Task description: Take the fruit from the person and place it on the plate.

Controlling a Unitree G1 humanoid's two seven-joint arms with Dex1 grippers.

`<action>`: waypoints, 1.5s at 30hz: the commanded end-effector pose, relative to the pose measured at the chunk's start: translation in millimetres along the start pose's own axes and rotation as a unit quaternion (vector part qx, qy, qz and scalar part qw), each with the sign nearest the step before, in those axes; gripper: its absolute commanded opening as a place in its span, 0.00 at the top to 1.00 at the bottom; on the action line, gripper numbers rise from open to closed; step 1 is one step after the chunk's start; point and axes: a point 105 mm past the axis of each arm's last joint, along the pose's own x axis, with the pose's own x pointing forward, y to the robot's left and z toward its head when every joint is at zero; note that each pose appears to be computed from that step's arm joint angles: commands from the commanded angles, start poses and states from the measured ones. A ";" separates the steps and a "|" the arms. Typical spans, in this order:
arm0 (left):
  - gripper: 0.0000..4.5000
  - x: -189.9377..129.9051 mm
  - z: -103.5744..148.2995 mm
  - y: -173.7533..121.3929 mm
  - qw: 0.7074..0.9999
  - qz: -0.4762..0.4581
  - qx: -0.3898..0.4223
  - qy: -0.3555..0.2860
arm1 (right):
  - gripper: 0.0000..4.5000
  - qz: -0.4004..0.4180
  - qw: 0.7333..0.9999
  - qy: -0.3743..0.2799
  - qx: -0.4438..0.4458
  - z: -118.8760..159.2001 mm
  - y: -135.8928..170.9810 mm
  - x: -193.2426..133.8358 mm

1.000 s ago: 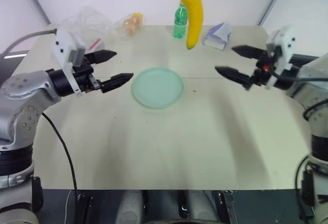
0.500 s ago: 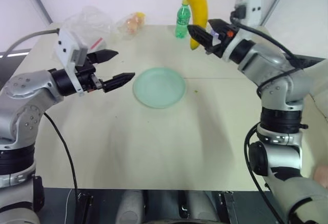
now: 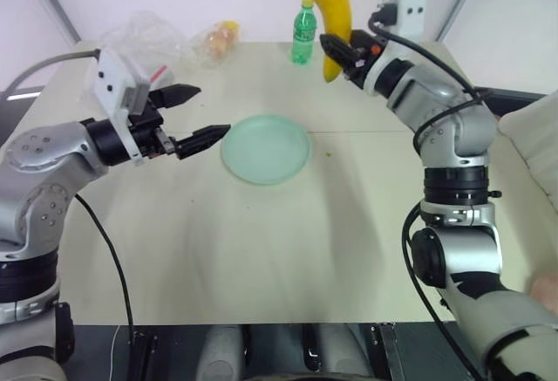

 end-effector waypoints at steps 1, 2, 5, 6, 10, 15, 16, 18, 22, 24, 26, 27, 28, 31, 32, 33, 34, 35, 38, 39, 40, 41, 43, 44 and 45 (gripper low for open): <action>0.00 -5.4 12.8 2.2 1.000 0.010 0.023 -0.015 | 0.73 0.014 0.999 -0.037 -0.015 23.3 8.5 0.8; 0.00 -5.7 12.8 3.1 1.000 0.013 0.021 -0.017 | 0.73 0.016 0.999 -0.035 -0.017 22.7 9.4 0.8; 0.00 -7.0 11.4 5.1 1.000 0.022 0.011 -0.018 | 0.73 0.016 0.999 -0.026 -0.016 18.7 10.4 0.3; 0.00 -7.6 10.3 5.2 1.000 0.024 0.008 -0.017 | 0.73 0.016 1.000 -0.021 -0.015 16.1 10.9 0.1; 0.00 -15.7 -0.6 6.4 0.999 0.042 -0.014 -0.002 | 0.73 0.018 0.999 0.045 0.016 -18.9 22.9 -0.3; 0.00 -30.0 -11.5 6.5 0.997 0.065 -0.035 0.020 | 0.73 0.024 0.991 0.124 0.050 -65.5 50.5 -3.6; 0.00 -33.1 -13.9 6.2 0.997 0.070 -0.039 0.024 | 0.73 0.027 0.989 0.136 0.054 -72.7 56.7 -4.4; 0.00 -39.8 -20.1 4.8 0.995 0.080 -0.046 0.036 | 0.73 0.036 0.985 0.158 0.066 -87.0 69.7 -5.6; 0.00 -47.0 -26.1 0.5 0.993 0.092 -0.053 0.044 | 0.73 0.037 0.975 0.208 0.073 -114.0 84.8 -5.0; 0.00 -47.1 -26.5 -0.8 0.993 0.096 -0.051 0.045 | 0.73 0.032 0.970 0.229 0.072 -124.8 85.9 -4.1; 0.00 -46.4 -25.6 -2.0 0.993 0.096 -0.051 0.043 | 0.73 0.025 0.968 0.240 0.068 -130.2 83.9 -3.4; 0.00 -46.0 -24.9 -2.3 0.993 0.096 -0.050 0.042 | 0.73 0.021 0.967 0.245 0.065 -132.8 82.3 -3.0; 0.00 -46.1 -24.5 -2.6 0.993 0.097 -0.050 0.042 | 0.73 0.018 0.966 0.252 0.061 -136.3 80.7 -3.0; 0.00 -46.0 -24.1 -3.6 0.993 0.098 -0.046 0.043 | 0.73 0.005 0.963 0.264 0.044 -143.7 74.0 -2.5; 0.00 -45.8 -24.1 -3.9 0.993 0.098 -0.045 0.043 | 0.73 0.003 0.963 0.266 0.040 -144.7 72.5 -2.3; 0.00 -45.0 -23.9 -4.3 0.993 0.098 -0.045 0.043 | 0.62 -0.003 0.964 0.266 0.032 -145.4 69.2 -1.9; 0.00 -44.1 -23.7 -4.6 0.993 0.097 -0.044 0.042 | 0.50 -0.007 0.964 0.265 0.028 -145.6 66.6 -1.6; 0.00 -43.6 -23.5 -4.8 0.993 0.097 -0.044 0.042 | 0.45 -0.010 0.964 0.264 0.025 -145.7 64.9 -1.4; 0.00 -41.3 -22.9 -4.7 0.994 0.095 -0.044 0.040 | 0.11 -0.014 0.966 0.258 0.021 -142.9 60.6 -0.8; 0.00 -40.5 -22.6 -4.6 0.994 0.093 -0.043 0.040 | 0.03 -0.016 0.967 0.253 0.018 -140.7 58.4 -0.8; 0.00 -39.9 -22.4 -4.6 0.994 0.091 -0.043 0.039 | 0.01 -0.016 0.968 0.250 0.016 -139.2 56.9 -0.9; 0.00 -39.8 -22.0 -4.2 0.994 0.090 -0.042 0.040 | 0.01 -0.015 0.970 0.243 0.013 -134.8 54.5 -1.2; 0.00 -40.6 -20.5 -2.9 0.994 0.088 -0.040 0.041 | 0.01 -0.009 0.974 0.224 0.008 -120.3 48.7 -2.0; 0.00 -41.1 -19.7 -2.1 0.995 0.086 -0.039 0.041 | 0.01 -0.003 0.978 0.209 0.001 -109.5 45.2 -2.4; 0.00 -41.6 -18.9 -1.7 0.995 0.085 -0.037 0.042 | 0.01 0.007 0.981 0.191 -0.008 -95.1 40.4 -4.2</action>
